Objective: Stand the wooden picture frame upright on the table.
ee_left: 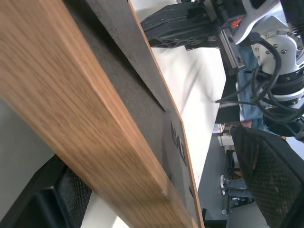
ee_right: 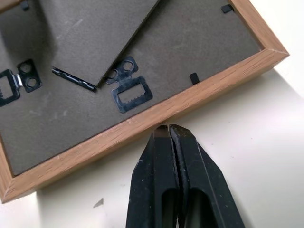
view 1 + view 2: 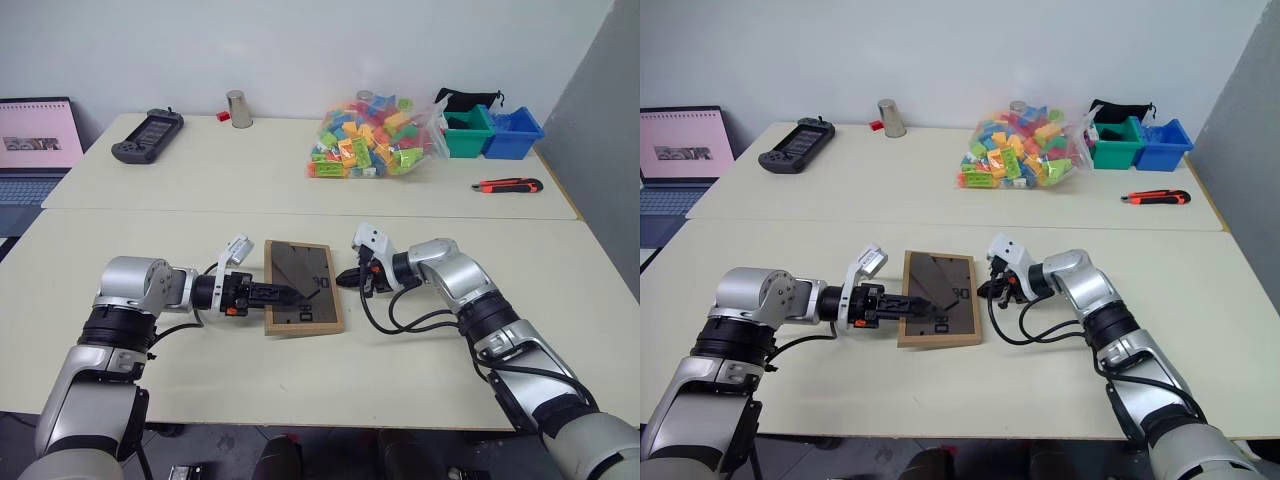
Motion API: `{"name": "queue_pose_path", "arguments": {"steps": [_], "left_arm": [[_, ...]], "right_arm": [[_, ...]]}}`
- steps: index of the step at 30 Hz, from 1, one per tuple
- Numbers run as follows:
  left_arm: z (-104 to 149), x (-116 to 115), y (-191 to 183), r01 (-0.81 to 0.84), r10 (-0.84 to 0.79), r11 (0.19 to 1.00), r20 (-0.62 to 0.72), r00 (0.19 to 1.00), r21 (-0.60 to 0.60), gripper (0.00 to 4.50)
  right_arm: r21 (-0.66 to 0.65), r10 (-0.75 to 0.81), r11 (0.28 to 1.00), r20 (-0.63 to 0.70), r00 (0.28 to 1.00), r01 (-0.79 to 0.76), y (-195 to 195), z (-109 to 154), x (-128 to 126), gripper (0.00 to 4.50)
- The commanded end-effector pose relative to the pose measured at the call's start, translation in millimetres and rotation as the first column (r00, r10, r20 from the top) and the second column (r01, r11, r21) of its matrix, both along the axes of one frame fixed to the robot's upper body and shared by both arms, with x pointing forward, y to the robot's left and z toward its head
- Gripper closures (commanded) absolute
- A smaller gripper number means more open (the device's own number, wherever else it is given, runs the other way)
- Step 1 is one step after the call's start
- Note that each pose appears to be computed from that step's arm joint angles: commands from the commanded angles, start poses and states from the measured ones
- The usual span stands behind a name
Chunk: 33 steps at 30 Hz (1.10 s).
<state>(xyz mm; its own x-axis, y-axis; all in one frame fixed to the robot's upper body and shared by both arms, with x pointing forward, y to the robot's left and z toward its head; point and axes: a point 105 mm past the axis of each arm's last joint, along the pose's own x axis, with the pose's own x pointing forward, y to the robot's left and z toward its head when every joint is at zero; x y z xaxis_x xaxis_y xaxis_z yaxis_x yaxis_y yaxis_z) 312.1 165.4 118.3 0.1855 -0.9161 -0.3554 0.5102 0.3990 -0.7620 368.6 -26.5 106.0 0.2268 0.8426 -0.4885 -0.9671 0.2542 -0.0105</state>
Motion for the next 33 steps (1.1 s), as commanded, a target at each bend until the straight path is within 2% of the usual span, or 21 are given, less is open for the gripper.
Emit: {"name": "queue_pose_path", "arguments": {"steps": [1,5,13,20,24,26,27,28,33], "left_arm": [[10.9,-1.1,1.5,0.006,-0.006,1.0,0.04,0.999,-0.023,0.74],[6.1,-2.6,1.8,0.01,-0.01,1.0,0.042,0.999,0.003,1.68],[5.3,-2.8,1.8,-0.001,0.001,1.0,0.044,0.999,0.003,3.19],[7.6,1.1,2.7,-0.024,0.023,1.0,0.065,0.998,0.016,3.21],[21.6,2.1,2.8,-0.03,0.031,1.0,0.114,0.993,-0.009,3.21],[29.0,-0.8,2.1,-0.013,0.016,1.0,0.157,0.987,-0.019,3.21],[31.6,-1.4,1.5,-0.012,0.016,1.0,0.174,0.985,-0.023,3.21],[33.6,-1.6,1.2,-0.014,0.019,1.0,0.185,0.983,-0.027,3.21],[40.8,-2.0,0.0,-0.024,0.027,1.0,0.281,0.959,-0.015,3.21]], "right_arm": [[0.025,0.01,1.0,0.059,0.998,-0.012,3.2,16.5,4.8,4.5],[0.029,0.01,1.0,0.059,0.998,-0.012,4.4,16.1,4.7,4.5],[0.035,0.018,0.999,0.06,0.998,-0.021,6.4,17.1,2.7,4.5],[0.054,0.004,0.999,0.067,0.998,-0.008,3.3,24.3,5.6,4.5],[0.062,-0.018,0.998,0.084,0.996,0.013,-23.3,38.4,9.1,4.5],[0.093,0.012,0.996,0.049,0.999,-0.016,-41.8,49.1,1.8,4.5],[0.107,0.023,0.994,0.028,0.999,-0.026,-48.8,53.7,-1.8,4.15],[0.114,0.027,0.993,0.018,0.999,-0.029,-54.3,57.7,-4.0,4.01],[0.133,0.064,0.989,-0.003,0.998,-0.063,-86.7,88.9,-17.4,2.76]]}}
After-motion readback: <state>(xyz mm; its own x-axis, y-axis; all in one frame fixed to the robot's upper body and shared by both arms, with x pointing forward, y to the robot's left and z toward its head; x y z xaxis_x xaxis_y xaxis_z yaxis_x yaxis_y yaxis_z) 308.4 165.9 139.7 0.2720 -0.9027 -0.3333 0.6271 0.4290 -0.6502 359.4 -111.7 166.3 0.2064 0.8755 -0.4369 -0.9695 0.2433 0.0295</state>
